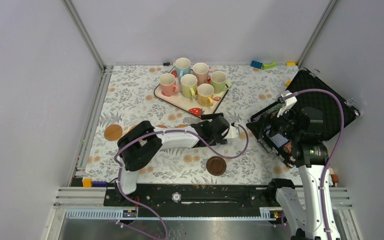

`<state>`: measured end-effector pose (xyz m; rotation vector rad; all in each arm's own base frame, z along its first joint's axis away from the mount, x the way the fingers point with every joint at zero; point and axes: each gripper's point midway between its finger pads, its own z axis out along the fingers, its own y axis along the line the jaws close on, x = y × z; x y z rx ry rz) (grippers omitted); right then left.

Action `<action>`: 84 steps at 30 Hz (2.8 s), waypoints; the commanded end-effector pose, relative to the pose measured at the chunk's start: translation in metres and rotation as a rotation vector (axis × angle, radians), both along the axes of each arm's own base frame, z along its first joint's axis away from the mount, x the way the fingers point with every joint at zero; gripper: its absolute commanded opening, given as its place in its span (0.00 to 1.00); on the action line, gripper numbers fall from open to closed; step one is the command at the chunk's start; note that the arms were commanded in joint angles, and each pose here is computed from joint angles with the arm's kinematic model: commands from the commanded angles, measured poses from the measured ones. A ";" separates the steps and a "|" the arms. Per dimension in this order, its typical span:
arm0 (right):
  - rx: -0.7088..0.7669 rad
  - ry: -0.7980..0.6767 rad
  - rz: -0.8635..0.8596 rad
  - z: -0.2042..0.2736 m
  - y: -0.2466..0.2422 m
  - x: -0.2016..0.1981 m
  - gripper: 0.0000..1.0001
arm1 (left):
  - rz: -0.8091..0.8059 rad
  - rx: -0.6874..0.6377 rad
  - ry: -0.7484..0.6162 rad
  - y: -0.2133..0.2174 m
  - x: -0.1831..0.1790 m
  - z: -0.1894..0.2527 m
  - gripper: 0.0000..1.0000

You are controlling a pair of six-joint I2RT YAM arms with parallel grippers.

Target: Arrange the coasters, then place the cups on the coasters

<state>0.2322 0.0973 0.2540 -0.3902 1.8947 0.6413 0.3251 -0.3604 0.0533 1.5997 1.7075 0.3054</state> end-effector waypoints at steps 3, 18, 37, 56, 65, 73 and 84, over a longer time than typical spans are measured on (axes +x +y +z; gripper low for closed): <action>0.012 -0.041 0.016 0.010 0.002 0.003 1.00 | 0.022 0.013 0.043 0.028 -0.016 -0.003 0.98; 0.021 -0.049 0.008 0.013 0.001 0.000 1.00 | 0.143 0.054 0.036 0.059 0.010 -0.018 0.98; 0.023 -0.049 0.008 0.013 0.001 0.000 0.98 | 0.155 0.045 0.040 0.067 0.011 -0.015 0.98; 0.027 -0.055 0.006 0.014 0.001 0.000 0.98 | 0.167 0.042 0.034 0.073 0.012 -0.011 0.98; 0.028 -0.054 0.007 0.014 0.001 0.000 0.98 | 0.165 0.030 0.034 0.075 0.011 -0.007 0.98; 0.028 -0.053 0.005 0.014 0.000 0.001 0.98 | 0.165 -0.016 0.035 0.068 0.011 0.004 0.99; 0.027 -0.047 0.003 0.012 0.000 0.002 0.98 | -0.064 -0.145 0.118 0.021 -0.050 0.052 0.99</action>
